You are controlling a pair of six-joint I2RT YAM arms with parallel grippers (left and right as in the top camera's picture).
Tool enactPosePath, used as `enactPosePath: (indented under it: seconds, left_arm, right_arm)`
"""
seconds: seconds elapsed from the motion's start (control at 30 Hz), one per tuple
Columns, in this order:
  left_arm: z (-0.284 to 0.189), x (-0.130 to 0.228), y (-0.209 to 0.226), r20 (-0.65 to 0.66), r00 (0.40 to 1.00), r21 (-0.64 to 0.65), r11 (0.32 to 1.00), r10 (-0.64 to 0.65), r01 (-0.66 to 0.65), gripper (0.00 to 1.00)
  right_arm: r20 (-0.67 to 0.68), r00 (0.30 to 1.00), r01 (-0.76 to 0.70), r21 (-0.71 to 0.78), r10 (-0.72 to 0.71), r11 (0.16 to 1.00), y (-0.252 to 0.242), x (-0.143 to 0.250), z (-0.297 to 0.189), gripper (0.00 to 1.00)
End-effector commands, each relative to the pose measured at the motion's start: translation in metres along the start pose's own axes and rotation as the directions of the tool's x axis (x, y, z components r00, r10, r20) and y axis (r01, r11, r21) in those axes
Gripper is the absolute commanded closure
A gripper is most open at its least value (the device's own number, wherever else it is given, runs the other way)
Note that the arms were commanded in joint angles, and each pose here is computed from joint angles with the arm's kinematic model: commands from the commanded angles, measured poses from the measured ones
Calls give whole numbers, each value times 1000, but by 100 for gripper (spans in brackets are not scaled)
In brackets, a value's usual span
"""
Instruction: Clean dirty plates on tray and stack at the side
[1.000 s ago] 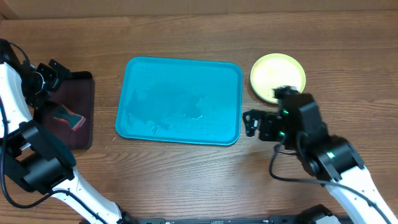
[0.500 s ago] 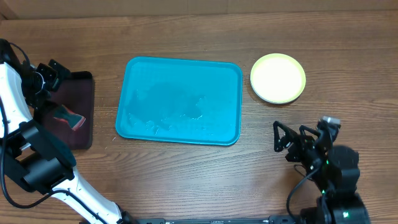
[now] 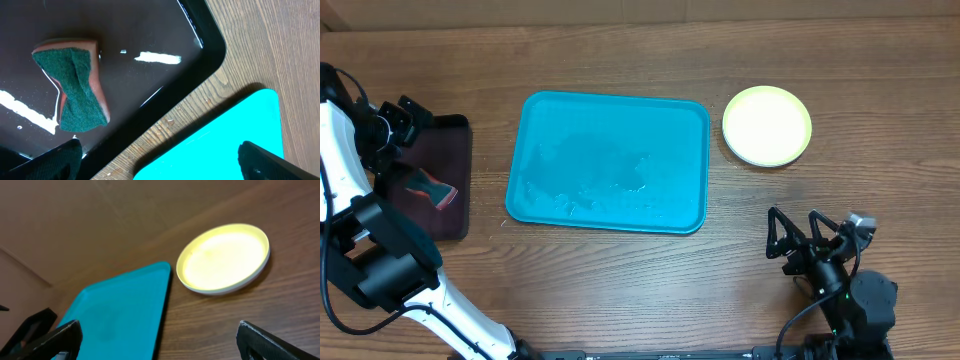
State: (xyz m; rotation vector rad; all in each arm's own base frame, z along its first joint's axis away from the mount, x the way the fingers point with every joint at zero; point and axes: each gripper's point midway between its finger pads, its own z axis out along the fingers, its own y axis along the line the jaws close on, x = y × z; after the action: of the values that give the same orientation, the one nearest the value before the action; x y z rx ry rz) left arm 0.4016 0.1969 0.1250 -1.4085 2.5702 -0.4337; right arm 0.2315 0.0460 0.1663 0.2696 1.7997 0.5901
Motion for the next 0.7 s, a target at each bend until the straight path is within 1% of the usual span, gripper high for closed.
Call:
enactPosePath:
  seconds: [0.0,0.17,0.3,0.53,0.67]
  left_arm:
    - [-10,-2,-6,25,999,13,1000,28,-28,0]
    - [-9,-2,-6,25,999,13,1000,28,-28,0]
    - [-10,-2,-6,25,999,13,1000,28,-28,0]
    - [-9,-2,-7,25,999,13,999,29,-29,0]
    - [-9,-2,-6,25,999,13,1000,28,-29,0]
  right_arm:
    - [30,1000,7,-16,-7,1000,0,0,-2,0]
    - [67,998,18,-28,-16,999,3,-6,-5,0]
    - [64,998,18,-28,-16,999,3,-5,-5,0]
    - [115,993,27,-11,-26,1000,4,-15,-6,0]
    - [123,992,31,-5,-30,1000,3,-17,-6,0]
